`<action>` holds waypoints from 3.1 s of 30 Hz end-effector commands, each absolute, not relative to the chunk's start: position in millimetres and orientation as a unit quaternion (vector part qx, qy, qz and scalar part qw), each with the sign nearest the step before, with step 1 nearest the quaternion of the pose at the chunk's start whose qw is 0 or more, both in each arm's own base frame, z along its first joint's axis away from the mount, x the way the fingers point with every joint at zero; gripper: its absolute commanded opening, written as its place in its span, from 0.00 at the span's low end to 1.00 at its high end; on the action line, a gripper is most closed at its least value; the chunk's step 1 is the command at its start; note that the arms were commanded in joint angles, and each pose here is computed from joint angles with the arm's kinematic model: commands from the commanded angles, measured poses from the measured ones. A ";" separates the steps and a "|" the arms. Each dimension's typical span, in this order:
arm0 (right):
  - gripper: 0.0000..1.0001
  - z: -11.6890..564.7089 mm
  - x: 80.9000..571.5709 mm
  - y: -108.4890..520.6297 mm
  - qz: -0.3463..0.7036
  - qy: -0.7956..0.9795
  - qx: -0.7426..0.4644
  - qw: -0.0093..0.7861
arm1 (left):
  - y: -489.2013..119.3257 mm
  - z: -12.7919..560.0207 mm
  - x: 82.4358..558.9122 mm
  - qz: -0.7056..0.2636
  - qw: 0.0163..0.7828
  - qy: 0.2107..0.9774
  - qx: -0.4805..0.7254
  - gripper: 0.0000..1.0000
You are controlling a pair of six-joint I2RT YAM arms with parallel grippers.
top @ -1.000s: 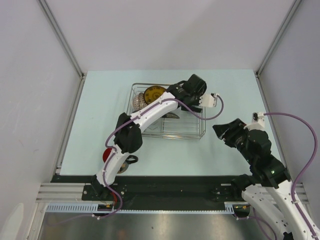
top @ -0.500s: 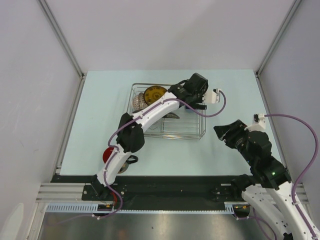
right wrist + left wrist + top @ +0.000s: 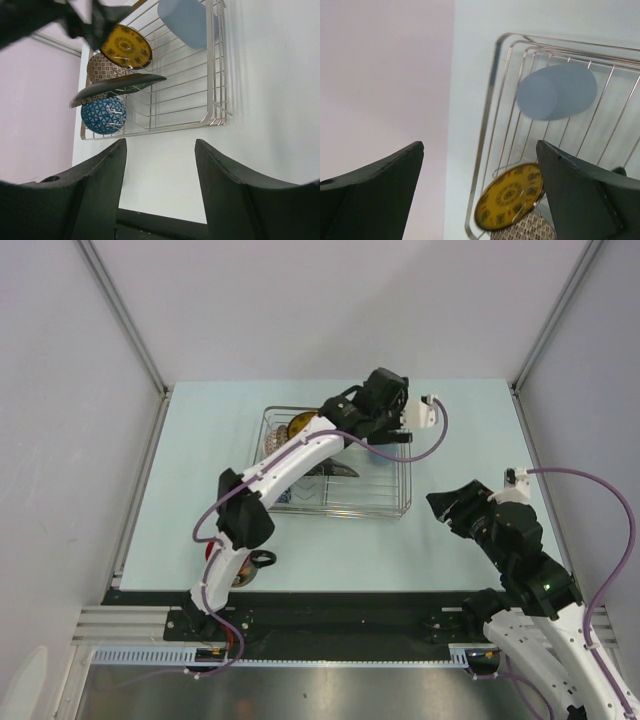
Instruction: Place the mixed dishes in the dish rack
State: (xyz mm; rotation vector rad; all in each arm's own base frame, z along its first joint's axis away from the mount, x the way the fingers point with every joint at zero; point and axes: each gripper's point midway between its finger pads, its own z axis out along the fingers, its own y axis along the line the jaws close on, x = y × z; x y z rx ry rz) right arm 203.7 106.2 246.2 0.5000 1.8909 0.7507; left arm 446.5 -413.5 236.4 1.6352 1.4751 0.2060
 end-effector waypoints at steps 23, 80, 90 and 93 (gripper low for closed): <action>0.62 236.3 172.1 446.2 0.269 0.807 -0.306 0.428 | -65.7 301.4 217.9 -0.003 0.516 0.783 0.347 1.00; 0.12 93.8 189.3 562.7 0.229 0.786 -0.480 0.315 | 63.4 288.4 247.4 -0.030 0.542 0.835 0.088 1.00; 0.00 191.2 195.1 534.2 0.257 0.786 -0.431 0.361 | 11.0 370.3 249.8 -0.146 0.593 0.778 0.146 1.00; 0.00 237.4 193.4 506.5 0.277 0.786 -0.401 0.380 | -12.4 402.4 243.8 -0.183 0.611 0.750 0.174 1.00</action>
